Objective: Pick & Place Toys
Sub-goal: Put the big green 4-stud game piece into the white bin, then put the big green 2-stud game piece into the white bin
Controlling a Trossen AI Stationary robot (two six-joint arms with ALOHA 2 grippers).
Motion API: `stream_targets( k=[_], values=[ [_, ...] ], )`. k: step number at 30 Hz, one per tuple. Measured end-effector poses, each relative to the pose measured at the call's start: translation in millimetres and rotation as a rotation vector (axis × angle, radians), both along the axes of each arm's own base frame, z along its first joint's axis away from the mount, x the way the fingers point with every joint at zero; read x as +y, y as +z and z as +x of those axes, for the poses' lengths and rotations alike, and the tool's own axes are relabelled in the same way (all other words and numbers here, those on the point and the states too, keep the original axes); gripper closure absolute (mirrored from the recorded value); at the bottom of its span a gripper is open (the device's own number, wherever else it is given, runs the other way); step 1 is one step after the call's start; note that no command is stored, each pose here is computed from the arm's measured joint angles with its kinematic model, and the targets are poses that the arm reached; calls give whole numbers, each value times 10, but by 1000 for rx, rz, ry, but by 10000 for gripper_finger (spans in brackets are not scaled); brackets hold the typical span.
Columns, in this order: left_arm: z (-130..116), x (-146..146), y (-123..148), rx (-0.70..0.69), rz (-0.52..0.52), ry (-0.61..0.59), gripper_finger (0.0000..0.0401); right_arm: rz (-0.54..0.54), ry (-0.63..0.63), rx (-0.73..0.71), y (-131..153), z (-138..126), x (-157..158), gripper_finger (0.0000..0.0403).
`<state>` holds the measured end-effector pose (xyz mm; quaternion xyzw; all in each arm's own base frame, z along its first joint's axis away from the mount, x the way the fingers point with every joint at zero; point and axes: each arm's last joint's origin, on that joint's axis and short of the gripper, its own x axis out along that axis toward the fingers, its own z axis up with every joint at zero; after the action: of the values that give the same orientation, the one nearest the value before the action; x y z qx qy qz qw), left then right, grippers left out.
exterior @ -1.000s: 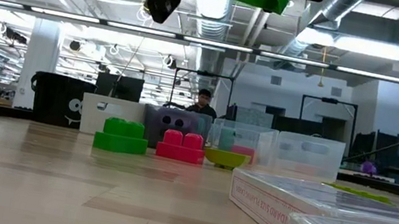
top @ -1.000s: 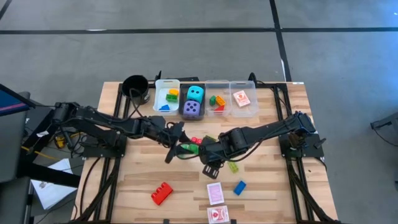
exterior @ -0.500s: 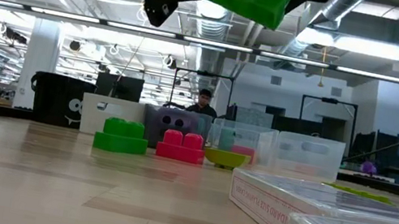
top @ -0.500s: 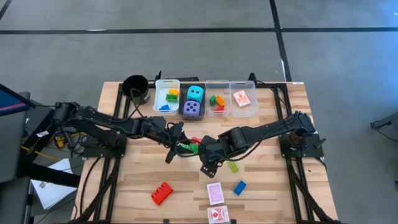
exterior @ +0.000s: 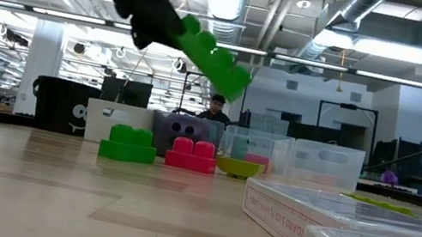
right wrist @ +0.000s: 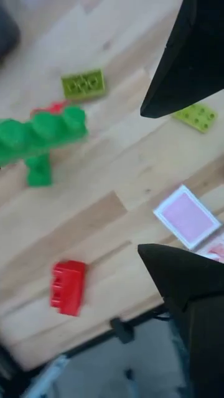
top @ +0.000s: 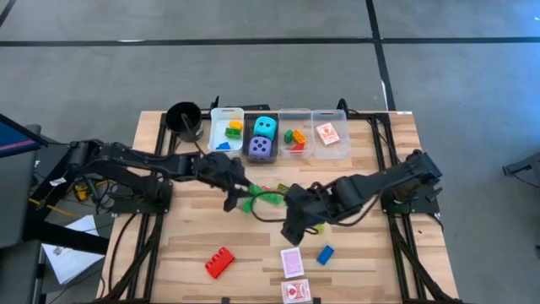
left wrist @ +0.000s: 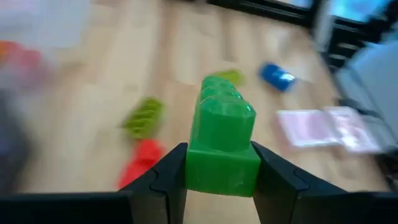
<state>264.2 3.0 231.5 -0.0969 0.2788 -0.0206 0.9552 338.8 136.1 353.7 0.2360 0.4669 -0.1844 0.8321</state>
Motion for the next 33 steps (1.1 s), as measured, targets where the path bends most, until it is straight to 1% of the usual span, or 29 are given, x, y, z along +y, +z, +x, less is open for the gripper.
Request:
stream_targets(
  k=[2, 4, 6, 12, 14, 16, 20, 25, 27, 31, 33],
  values=[
    [-60, 95, 33, 21, 47, 95, 270, -28, -35, -20, 44, -60, 17, 61],
    [-150, 189, 72, 45, 120, 202, 271, -42, -64, -43, 74, -96, 37, 61],
    [-249, 272, 157, 41, 219, 319, 271, -61, -76, -46, 98, -150, 59, 61],
    [-625, 431, 507, -12, 534, 733, 271, -67, -83, -47, 95, -152, 62, 61],
    [-760, 453, 608, -20, 603, 847, 271, -71, -85, -47, 89, -147, 62, 61],
    [-867, 474, 680, -35, 629, 930, 271, -78, -92, -51, 86, -137, 48, 61],
    [-1008, 513, 670, 14, 625, 967, 271, -94, -93, -55, 87, -127, 29, 61],
    [-1033, 568, 588, 75, 591, 1005, 268, -104, -76, -57, 89, -121, 26, 61],
    [-1014, 597, 540, 112, 589, 1018, 247, -103, -76, -58, 89, -121, 29, 61],
    [-954, 663, 471, 137, 585, 1044, 192, -101, -76, -63, 92, -116, 31, 61],
    [-936, 688, 403, 179, 594, 1045, 170, -99, -76, -65, 92, -115, 32, 61]
  ],
)
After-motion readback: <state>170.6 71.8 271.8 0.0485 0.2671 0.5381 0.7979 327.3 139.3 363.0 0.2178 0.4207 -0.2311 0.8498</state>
